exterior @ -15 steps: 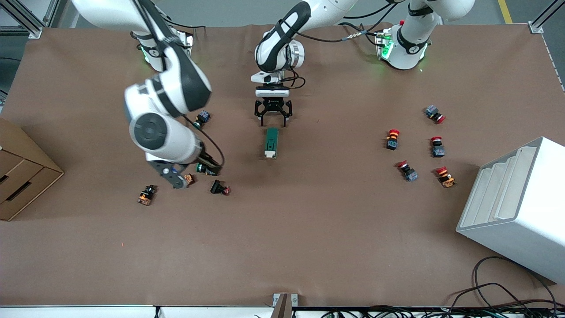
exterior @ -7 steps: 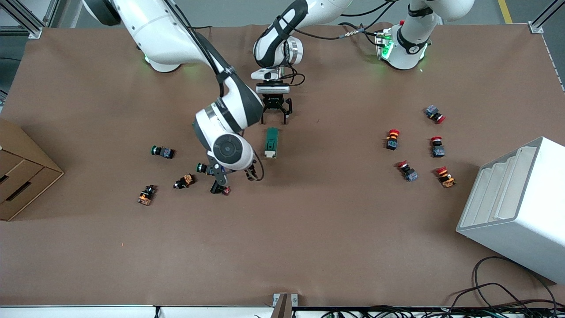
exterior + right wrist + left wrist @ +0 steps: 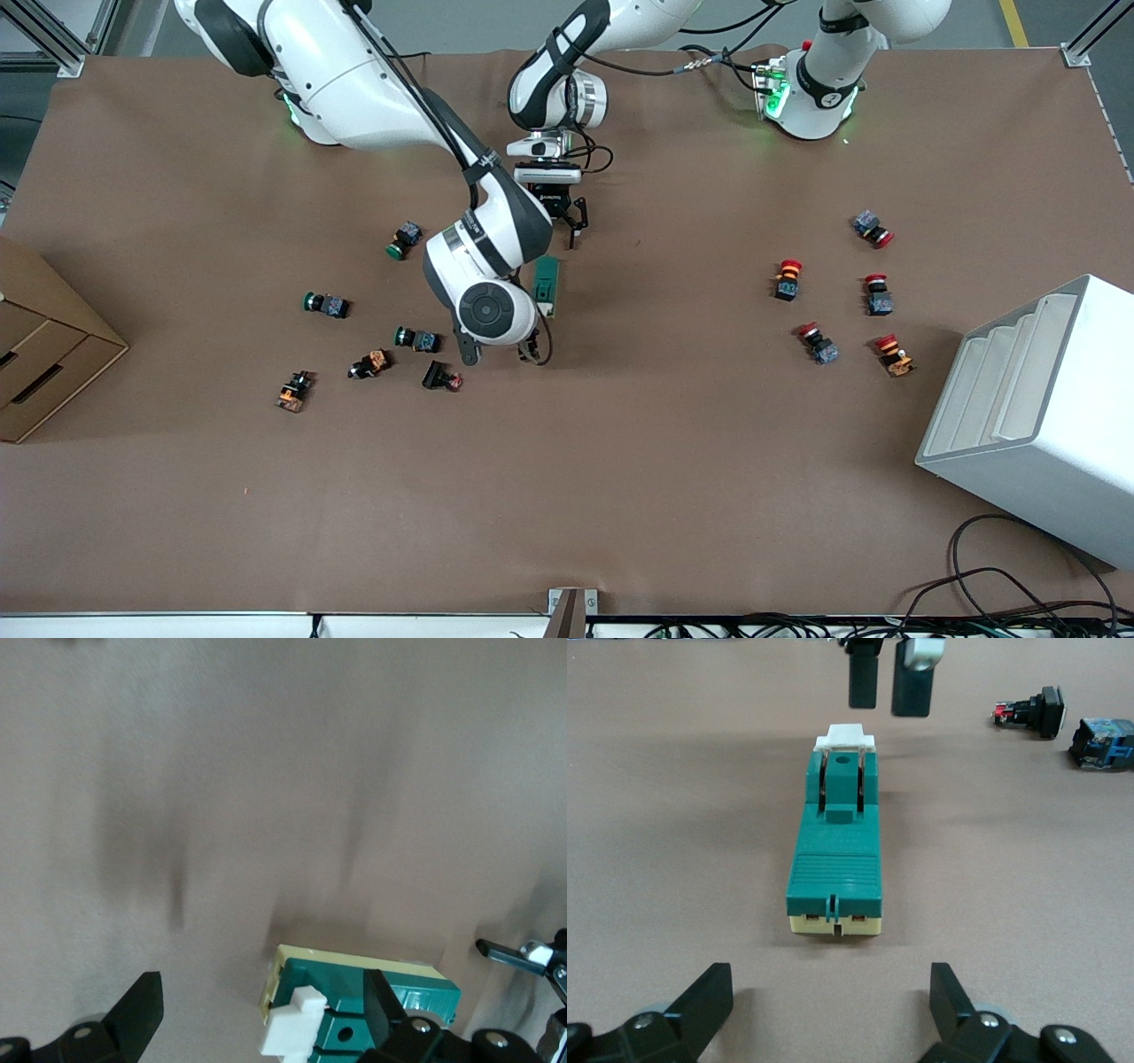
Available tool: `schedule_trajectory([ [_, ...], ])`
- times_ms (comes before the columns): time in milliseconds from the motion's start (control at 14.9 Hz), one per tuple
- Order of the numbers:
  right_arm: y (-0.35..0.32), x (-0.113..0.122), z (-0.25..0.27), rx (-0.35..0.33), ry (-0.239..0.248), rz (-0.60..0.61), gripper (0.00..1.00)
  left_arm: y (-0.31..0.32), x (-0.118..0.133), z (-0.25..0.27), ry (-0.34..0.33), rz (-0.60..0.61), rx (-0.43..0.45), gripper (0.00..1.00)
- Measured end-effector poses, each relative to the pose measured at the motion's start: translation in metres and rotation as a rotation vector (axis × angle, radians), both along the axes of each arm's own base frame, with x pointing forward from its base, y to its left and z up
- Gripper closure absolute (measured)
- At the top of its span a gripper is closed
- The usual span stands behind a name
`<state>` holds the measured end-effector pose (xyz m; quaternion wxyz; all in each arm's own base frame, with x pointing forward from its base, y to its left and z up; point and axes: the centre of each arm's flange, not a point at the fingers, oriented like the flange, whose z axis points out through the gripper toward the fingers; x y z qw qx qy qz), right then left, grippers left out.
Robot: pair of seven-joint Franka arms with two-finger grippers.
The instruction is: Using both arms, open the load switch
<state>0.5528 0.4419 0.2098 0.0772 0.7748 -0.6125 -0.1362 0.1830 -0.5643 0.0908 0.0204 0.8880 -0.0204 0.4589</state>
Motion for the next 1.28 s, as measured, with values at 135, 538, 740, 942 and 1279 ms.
schedule_trajectory([
  [135,0.013,-0.013,-0.011,-0.011,0.017,0.021,0.0,0.0,0.0,-0.001,-0.005,0.001,0.0,0.01],
  [538,0.024,-0.038,-0.023,-0.067,0.097,0.057,0.0,0.001,-0.002,-0.004,-0.029,0.009,-0.011,0.0],
  [740,0.023,-0.037,-0.018,-0.076,0.111,0.061,0.0,0.001,-0.003,-0.005,-0.034,0.01,-0.009,0.0],
  [942,0.024,-0.037,-0.01,-0.089,0.138,0.071,0.0,0.0,-0.004,-0.006,-0.043,0.013,-0.008,0.0],
  [1279,0.032,-0.042,0.013,-0.103,0.185,0.095,0.0,0.0,-0.004,-0.007,-0.047,0.014,-0.006,0.0],
])
